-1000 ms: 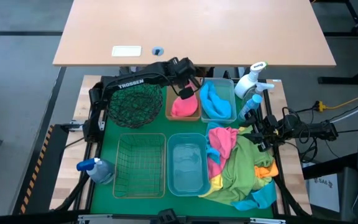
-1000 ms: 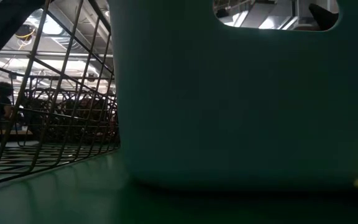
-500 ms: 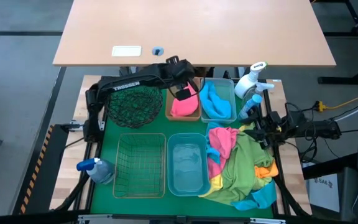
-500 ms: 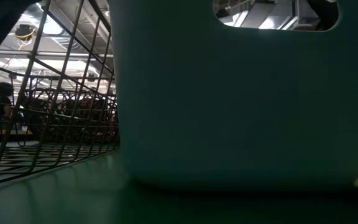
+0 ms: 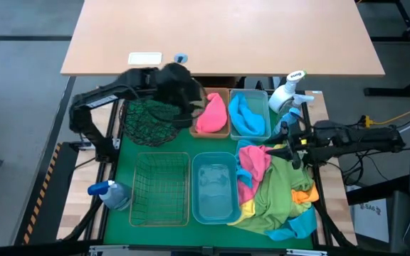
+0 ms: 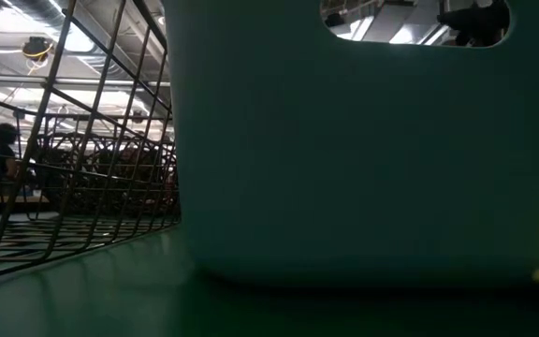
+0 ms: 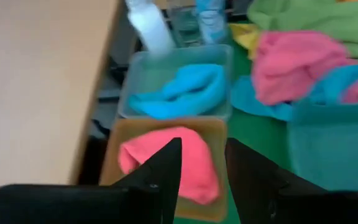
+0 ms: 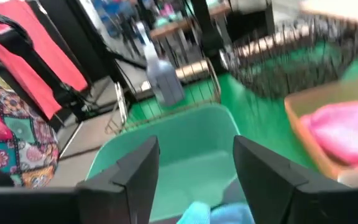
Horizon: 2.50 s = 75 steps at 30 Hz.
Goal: Sort microfiber towel by color & place in baskets
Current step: Put the pink towel into the orange bin
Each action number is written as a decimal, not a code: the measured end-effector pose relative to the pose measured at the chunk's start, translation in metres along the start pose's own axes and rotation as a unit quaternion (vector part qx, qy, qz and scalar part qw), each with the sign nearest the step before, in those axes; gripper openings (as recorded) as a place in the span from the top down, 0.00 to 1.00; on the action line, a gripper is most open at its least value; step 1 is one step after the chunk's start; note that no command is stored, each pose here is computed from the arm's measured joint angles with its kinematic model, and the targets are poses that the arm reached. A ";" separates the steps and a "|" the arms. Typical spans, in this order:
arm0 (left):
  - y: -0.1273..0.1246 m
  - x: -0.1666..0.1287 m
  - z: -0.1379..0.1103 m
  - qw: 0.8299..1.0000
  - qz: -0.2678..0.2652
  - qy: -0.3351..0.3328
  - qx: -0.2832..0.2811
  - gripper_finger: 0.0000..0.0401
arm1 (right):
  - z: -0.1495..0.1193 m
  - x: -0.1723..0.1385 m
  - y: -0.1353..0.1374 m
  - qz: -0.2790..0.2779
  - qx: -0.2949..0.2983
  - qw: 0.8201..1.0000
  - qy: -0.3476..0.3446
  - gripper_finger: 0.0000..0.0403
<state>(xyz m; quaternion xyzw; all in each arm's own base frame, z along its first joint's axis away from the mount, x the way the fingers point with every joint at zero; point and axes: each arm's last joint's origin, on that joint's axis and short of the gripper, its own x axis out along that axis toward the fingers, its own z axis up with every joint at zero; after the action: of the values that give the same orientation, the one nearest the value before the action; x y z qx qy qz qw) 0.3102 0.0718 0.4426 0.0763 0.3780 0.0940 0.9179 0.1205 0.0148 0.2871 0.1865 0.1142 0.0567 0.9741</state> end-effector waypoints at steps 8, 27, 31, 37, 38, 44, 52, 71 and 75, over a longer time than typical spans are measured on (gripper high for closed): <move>-0.013 -0.028 -0.027 0.999 -0.034 -0.008 0.006 0.70 | 0.017 0.006 0.006 -0.051 0.075 0.990 0.105 0.49; -0.046 0.000 -0.139 0.991 -0.031 -0.094 -0.088 0.70 | -0.015 0.041 -0.006 -0.177 0.272 0.905 0.273 0.49; -0.050 0.001 -0.139 0.991 -0.038 -0.096 -0.085 0.70 | -0.022 0.055 -0.010 -0.197 0.271 0.894 0.299 0.49; -0.056 0.000 -0.137 0.990 -0.048 -0.104 -0.081 0.70 | -0.033 0.072 -0.015 -0.224 0.269 0.875 0.334 0.55; -0.057 0.000 -0.137 0.990 -0.049 -0.105 -0.080 0.70 | -0.034 0.074 -0.016 -0.227 0.269 0.873 0.337 0.59; -0.061 0.000 -0.136 0.990 -0.056 -0.106 -0.074 0.70 | -0.034 0.076 -0.016 -0.220 0.253 0.878 0.341 0.94; -0.063 -0.001 -0.136 0.990 -0.061 -0.106 -0.070 0.70 | 0.019 0.071 0.005 -0.161 0.227 0.922 0.269 0.98; -0.062 -0.002 -0.130 0.986 -0.055 -0.139 -0.074 0.70 | 0.171 0.030 0.048 -0.163 -0.036 0.983 -0.074 1.00; -0.062 -0.003 -0.127 0.984 -0.055 -0.151 -0.075 0.70 | 0.181 0.041 0.030 -0.165 -0.036 0.982 -0.085 1.00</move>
<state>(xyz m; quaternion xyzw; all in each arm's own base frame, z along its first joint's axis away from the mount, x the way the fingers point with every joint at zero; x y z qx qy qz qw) 0.2250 0.0201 0.3419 -0.0001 0.2309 0.0592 0.9712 0.2018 -0.0146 0.4535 0.1339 0.0575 -0.1165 0.9824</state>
